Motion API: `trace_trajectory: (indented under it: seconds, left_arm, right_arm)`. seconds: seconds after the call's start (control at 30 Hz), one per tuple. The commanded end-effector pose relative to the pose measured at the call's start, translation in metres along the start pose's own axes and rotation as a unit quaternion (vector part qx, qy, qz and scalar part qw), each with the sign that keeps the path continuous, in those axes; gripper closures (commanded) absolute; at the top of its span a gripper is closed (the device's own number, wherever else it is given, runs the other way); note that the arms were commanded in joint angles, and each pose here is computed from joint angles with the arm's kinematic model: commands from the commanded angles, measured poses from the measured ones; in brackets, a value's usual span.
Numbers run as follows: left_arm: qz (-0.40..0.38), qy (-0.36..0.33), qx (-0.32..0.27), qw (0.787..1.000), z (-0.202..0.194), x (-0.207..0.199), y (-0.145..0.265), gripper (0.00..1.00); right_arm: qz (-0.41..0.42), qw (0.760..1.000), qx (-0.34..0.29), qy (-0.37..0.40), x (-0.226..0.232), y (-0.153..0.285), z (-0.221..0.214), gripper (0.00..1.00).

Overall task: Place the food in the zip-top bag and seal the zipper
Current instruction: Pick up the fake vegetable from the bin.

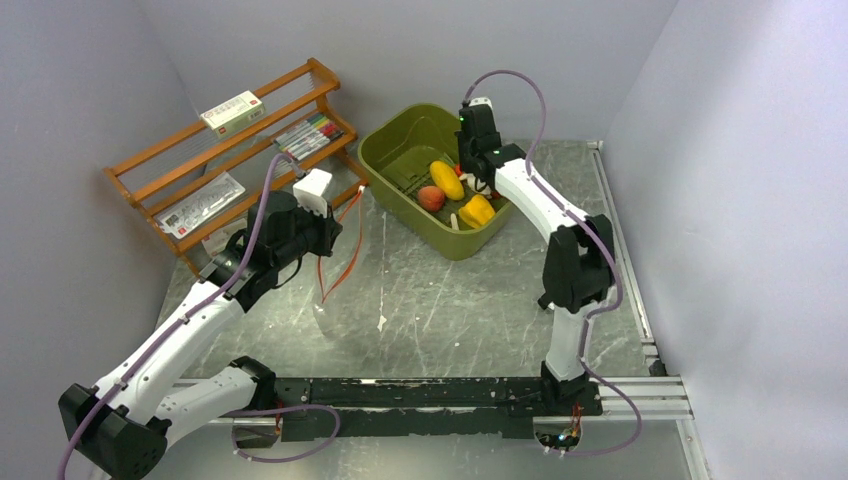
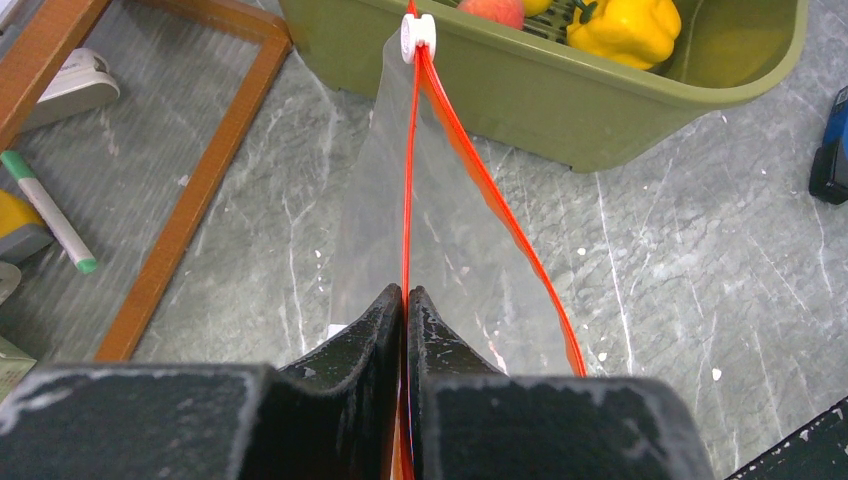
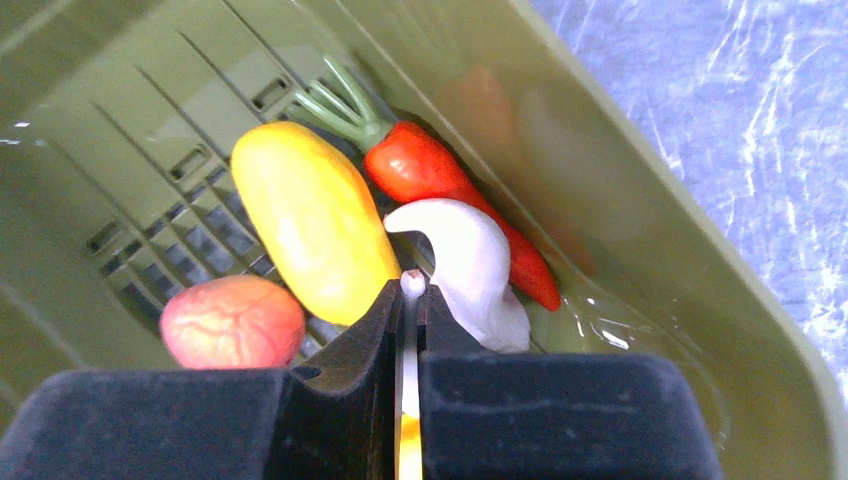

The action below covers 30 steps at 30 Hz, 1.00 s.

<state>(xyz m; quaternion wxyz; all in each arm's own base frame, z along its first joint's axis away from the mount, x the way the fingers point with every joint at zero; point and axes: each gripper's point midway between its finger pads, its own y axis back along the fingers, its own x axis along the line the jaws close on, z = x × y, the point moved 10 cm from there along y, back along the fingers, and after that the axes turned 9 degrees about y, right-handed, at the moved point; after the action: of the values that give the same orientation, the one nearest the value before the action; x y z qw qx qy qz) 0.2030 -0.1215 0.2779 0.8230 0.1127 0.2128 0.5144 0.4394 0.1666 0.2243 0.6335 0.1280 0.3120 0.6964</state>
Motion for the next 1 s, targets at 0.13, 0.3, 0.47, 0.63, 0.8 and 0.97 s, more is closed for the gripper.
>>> trace_trajectory:
  seconds: [0.13,0.3,0.47,0.63,0.8,0.97]
  left_arm:
    - [-0.014,0.002,-0.013,1.0,0.002,-0.004,-0.003,0.93]
    - [-0.027,0.012,-0.008,1.0,0.001,-0.006,-0.005,0.93]
    - [-0.04,0.025,0.009,0.999,0.0,-0.01,-0.01,0.93]
    - [-0.045,0.035,0.018,0.998,0.0,-0.011,-0.014,0.93]
    - [-0.041,0.04,0.012,0.998,0.003,-0.008,-0.013,0.93]
    - [-0.042,0.045,-0.009,0.998,0.005,-0.005,-0.008,0.93]
  right_arm:
    - [0.016,0.995,-0.092,-0.017,-0.01,0.065,0.029,1.0]
    - [0.048,0.984,-0.172,-0.027,-0.007,0.115,0.042,1.0]
    - [0.103,0.964,-0.238,-0.058,0.008,0.165,0.041,1.0]
    - [0.166,0.936,-0.287,-0.118,0.029,0.207,0.034,1.0]
    - [0.238,0.898,-0.305,-0.21,0.06,0.239,0.021,1.0]
    - [0.293,0.876,-0.273,-0.27,0.099,0.248,0.014,1.0]
